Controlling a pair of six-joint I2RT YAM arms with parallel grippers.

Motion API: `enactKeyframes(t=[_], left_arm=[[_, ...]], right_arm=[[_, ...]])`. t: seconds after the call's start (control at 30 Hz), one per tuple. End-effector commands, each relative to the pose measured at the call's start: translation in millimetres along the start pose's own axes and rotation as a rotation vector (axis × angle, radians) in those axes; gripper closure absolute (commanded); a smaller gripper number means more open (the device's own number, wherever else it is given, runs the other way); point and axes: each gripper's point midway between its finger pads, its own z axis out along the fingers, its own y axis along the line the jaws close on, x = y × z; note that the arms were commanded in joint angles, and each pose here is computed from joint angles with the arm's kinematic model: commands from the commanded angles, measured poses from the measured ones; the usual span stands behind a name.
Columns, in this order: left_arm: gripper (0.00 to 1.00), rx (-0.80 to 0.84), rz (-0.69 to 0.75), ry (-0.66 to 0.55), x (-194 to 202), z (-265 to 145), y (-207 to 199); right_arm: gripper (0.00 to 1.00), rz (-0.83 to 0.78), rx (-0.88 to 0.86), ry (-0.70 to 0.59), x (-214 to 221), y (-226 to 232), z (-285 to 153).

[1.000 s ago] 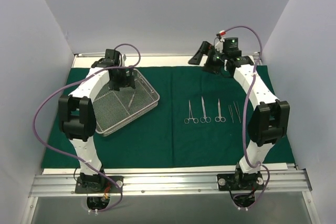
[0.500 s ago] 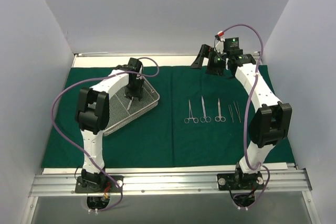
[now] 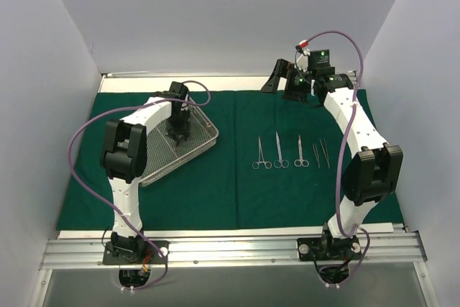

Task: Open and lay out the surgical kit
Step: Pick up the medical item from the container.

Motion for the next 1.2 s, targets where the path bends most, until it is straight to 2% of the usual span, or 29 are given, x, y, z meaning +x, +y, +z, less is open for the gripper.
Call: enactKeyframes(t=[0.0,0.13,0.2,0.23,0.27,0.5,0.73,0.9,1.17], left_arm=[[0.54,-0.005,-0.046,0.064,15.1,7.8,4.4],[0.66,0.011,-0.1,0.124,37.4,22.6,7.2],[0.72,0.029,-0.105,0.116,33.6,23.1,5.5],[0.94,0.031,-0.116,0.111,30.9,24.4,7.9],[0.97,0.039,-0.132,0.111,27.5,25.3,9.6],[0.98,0.068,-0.132,0.128,27.0,27.3,17.3],[0.98,0.104,-0.136,0.011,6.5,-24.2,21.7],[0.98,0.14,-0.162,-0.045,-1.1,-58.8,23.3],[0.98,0.175,-0.174,-0.082,-5.0,-73.8,25.7]], right_arm=[[0.02,-0.045,-0.042,-0.066,-21.6,19.1,-17.2],[0.02,-0.038,-0.048,-0.067,-21.6,19.5,-15.6],[0.02,-0.037,-0.046,-0.071,-21.7,19.1,-14.4],[0.02,-0.038,-0.045,-0.065,-19.8,19.8,-11.9],[0.02,-0.042,-0.041,-0.062,-18.8,20.6,-10.3],[0.02,-0.061,0.014,0.015,7.3,38.3,30.4],[0.04,-0.109,-0.074,0.069,35.3,90.4,81.4],[0.06,-0.126,-0.111,0.106,47.8,108.1,108.8],[0.08,-0.129,-0.194,0.11,50.1,147.2,133.2]])
